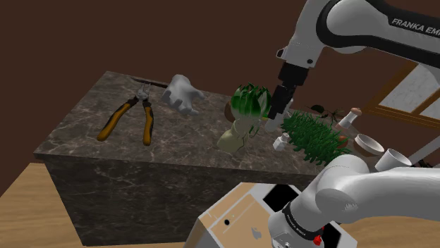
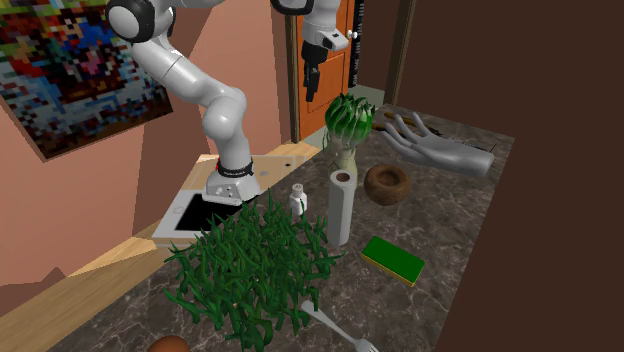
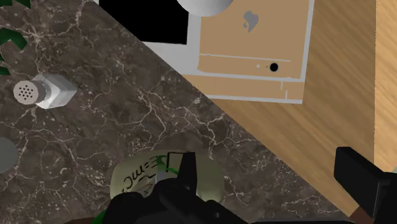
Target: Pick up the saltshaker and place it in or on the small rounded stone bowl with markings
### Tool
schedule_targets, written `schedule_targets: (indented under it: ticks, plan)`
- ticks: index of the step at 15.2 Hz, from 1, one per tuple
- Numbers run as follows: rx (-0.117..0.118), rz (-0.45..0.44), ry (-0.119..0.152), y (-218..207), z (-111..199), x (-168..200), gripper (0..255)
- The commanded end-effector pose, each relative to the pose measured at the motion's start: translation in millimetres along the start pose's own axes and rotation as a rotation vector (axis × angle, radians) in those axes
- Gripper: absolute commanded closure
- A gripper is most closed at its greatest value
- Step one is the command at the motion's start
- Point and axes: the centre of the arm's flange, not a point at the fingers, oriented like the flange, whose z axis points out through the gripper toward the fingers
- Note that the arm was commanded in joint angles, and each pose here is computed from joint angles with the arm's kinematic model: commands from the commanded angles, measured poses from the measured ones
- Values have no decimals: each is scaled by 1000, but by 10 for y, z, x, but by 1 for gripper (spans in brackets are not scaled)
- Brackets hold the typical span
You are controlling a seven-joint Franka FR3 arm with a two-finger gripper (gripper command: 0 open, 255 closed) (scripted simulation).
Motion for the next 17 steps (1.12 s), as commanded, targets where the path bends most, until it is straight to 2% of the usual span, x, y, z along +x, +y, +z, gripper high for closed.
schedule_targets:
  ticks: [1, 17]
  plan:
    - [0, 0, 0, 0, 0, 0, 0]
    - [36, 22, -90, 1968, 897, 13, 0]
